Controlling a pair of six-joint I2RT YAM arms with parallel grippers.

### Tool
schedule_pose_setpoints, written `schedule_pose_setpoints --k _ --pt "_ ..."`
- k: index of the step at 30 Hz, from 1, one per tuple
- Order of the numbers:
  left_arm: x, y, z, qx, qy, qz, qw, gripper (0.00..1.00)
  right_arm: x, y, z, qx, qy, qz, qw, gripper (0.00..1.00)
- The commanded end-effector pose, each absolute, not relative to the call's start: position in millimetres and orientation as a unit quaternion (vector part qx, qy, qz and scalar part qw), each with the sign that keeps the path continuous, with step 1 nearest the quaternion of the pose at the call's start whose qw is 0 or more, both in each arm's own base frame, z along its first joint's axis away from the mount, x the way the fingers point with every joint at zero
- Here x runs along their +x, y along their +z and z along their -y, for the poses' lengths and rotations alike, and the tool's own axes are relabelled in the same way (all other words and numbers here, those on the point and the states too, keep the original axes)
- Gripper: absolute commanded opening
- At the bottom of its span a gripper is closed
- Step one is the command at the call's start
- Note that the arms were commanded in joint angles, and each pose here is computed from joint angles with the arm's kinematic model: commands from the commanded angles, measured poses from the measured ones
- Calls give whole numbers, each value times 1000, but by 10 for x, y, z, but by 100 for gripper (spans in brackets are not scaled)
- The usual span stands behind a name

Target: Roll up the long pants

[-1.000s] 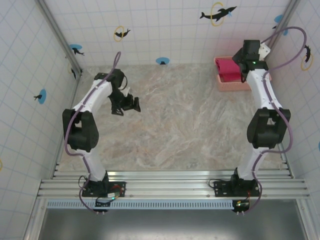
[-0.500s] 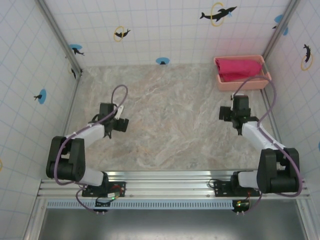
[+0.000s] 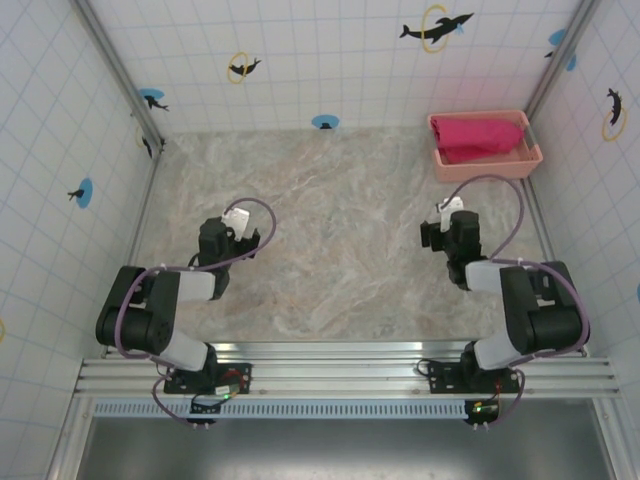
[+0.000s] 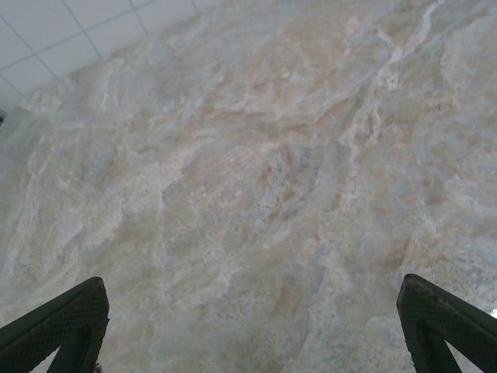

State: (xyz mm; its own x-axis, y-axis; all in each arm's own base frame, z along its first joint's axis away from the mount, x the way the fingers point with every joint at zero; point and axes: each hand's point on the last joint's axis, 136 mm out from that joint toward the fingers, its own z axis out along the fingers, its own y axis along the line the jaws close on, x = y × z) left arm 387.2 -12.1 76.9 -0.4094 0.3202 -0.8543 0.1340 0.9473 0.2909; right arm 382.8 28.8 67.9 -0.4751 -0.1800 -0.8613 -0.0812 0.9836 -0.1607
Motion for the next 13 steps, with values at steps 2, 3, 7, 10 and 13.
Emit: schedule_pose_setpoints --k 2,3,7,10,13 --pt "3966 951 151 144 91 -813 556 97 3954 933 -181 -55 -52 -820 567 99" --pt "3964 944 144 144 93 -813 556 98 3950 949 -198 -61 -51 -820 567 99" --pt "3969 937 158 147 90 -814 554 97 3945 920 -218 -65 -75 -826 555 99" --pt "3973 937 152 146 88 -815 554 97 3949 930 -223 -65 -74 -825 557 99" --pt "3969 946 153 146 88 -814 556 97 3950 927 -222 -66 -74 -826 556 99"
